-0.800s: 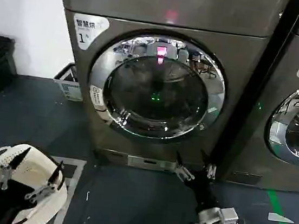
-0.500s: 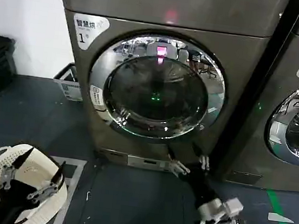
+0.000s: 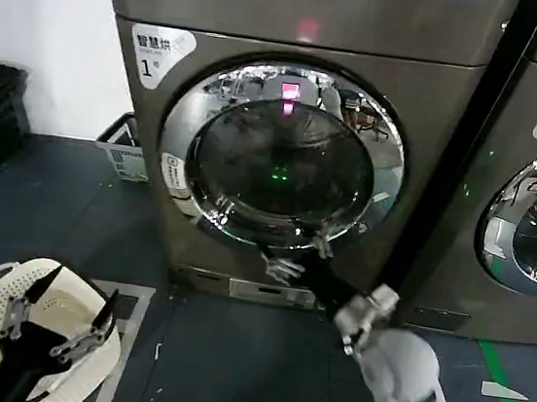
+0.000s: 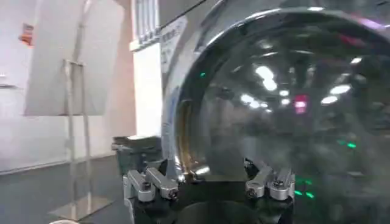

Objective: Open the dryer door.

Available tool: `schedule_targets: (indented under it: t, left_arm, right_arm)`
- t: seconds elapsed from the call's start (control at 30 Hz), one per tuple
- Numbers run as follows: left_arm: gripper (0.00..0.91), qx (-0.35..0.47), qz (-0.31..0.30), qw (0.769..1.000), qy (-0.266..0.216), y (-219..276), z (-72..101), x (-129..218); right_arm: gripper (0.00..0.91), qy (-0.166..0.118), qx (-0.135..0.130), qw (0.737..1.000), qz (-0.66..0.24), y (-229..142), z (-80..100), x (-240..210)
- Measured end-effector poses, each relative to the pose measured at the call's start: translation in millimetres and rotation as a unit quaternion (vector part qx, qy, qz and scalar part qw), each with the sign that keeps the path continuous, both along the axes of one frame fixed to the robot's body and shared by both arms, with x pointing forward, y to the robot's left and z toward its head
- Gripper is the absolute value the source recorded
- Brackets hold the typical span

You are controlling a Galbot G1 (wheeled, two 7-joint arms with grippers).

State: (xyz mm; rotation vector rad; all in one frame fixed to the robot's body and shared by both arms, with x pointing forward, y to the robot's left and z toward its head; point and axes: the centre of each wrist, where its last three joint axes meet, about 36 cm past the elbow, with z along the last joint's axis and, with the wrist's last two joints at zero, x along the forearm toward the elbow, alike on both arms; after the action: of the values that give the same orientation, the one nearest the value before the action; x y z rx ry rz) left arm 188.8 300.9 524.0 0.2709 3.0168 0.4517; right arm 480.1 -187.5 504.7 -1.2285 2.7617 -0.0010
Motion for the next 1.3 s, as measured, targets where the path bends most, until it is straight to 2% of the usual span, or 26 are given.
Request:
schedule_targets:
  t: [0.13, 0.23, 0.37, 0.5, 0.77, 1.13, 1.3]
  left_arm:
    - [0.907, -0.001, -0.002, 1.0, 0.003, 0, 0.4, 0]
    - [0.907, -0.002, 0.0, 1.0, 0.005, 0, 0.6, 1]
    - [0.907, -0.002, 0.004, 1.0, 0.005, 0, 0.3, 1]
    - [0.907, -0.004, 0.007, 1.0, 0.005, 0, 0.4, 0]
    - [0.907, -0.015, 0.005, 1.0, 0.003, -3, -0.9, 0]
    - [0.907, -0.016, 0.005, 1.0, 0.001, -4, -2.8, 0]
    - [0.907, -0.018, 0.011, 1.0, 0.002, -3, -4.6, 1]
  right_arm:
    - [0.907, -0.005, -0.004, 1.0, 0.028, 27, -5.9, 32]
    - [0.907, -0.001, 0.006, 0.999, 0.042, 47, -7.6, 53]
    - [0.907, -0.01, -0.006, 0.998, 0.054, 67, -6.8, 78]
    - [0.907, -0.004, -0.01, 0.998, 0.058, 80, -8.8, 96]
    - [0.907, 0.018, -0.014, 0.997, 0.073, 107, -17.5, 117]
    - [0.907, 0.024, -0.024, 0.994, 0.102, 143, -16.0, 132]
    - [0.907, 0.031, -0.021, 0.993, 0.108, 145, -15.6, 134]
